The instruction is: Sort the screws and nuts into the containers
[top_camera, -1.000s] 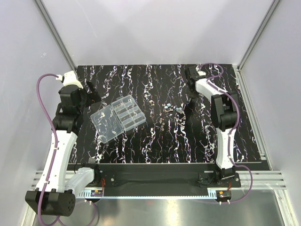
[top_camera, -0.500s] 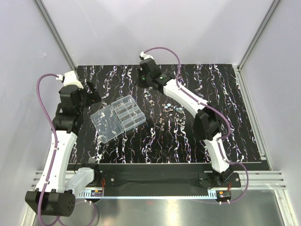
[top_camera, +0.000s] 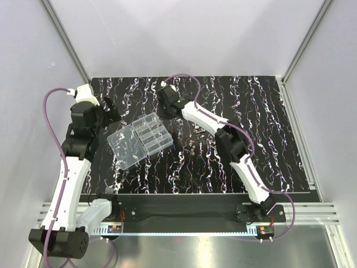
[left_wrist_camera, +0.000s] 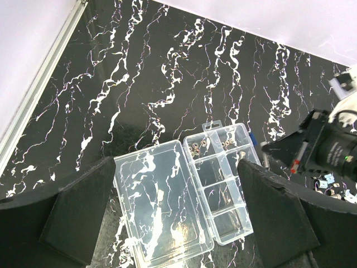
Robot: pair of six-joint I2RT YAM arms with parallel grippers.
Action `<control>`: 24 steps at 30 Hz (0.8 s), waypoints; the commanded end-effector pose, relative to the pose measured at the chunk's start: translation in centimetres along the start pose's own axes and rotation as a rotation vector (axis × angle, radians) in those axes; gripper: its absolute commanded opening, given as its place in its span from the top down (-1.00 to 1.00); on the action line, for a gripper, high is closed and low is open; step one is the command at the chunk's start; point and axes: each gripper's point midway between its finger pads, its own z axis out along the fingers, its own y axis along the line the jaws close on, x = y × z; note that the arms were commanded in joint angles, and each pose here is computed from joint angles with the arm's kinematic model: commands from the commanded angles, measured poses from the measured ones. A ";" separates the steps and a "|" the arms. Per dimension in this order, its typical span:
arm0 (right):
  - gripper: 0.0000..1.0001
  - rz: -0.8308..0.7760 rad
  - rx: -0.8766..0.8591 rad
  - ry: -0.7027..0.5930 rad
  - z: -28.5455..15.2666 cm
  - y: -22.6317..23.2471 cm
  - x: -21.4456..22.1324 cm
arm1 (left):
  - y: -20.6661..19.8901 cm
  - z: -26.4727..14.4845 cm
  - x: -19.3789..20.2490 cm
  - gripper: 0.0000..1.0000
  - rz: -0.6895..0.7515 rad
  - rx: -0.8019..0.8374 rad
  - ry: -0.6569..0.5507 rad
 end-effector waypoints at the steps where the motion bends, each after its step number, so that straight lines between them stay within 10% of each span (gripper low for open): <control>1: 1.00 -0.009 -0.075 -0.039 -1.5 3.7 -1.0 | -0.8 -0.9 -2.1 -0.98 0.005 0.033 -0.067; 12: 1.00 -0.011 -0.088 -0.012 -0.4 4.2 0.1 | -0.8 -1.0 -2.1 -0.98 0.012 0.031 -0.066; 24: 0.21 -0.012 -0.093 -0.021 -1.2 4.9 -1.0 | -1.1 -1.2 -2.2 -0.98 0.018 0.038 -0.072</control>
